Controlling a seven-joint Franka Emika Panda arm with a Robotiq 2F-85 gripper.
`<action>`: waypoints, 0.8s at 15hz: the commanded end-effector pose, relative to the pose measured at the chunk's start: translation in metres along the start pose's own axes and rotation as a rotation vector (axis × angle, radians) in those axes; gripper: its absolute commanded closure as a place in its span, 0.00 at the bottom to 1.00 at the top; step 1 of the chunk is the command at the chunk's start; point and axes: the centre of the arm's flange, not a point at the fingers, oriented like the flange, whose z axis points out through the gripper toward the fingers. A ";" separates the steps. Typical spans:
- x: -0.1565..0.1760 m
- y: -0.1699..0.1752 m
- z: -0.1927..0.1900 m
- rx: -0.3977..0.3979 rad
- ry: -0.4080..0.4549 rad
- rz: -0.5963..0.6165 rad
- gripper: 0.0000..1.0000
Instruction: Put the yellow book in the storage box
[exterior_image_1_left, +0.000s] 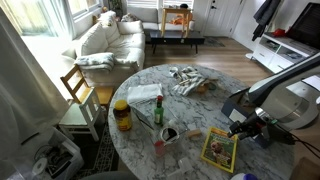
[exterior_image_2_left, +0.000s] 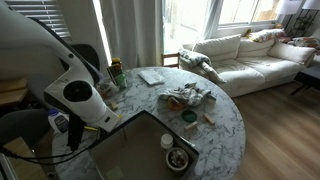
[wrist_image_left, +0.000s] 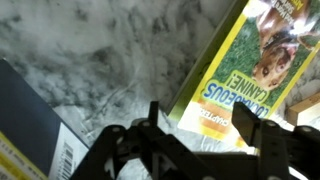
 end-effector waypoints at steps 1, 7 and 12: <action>0.005 -0.001 -0.004 -0.016 0.003 0.004 0.31; 0.008 -0.004 -0.007 -0.021 0.011 -0.006 0.36; 0.010 -0.003 -0.009 -0.026 0.012 -0.004 0.50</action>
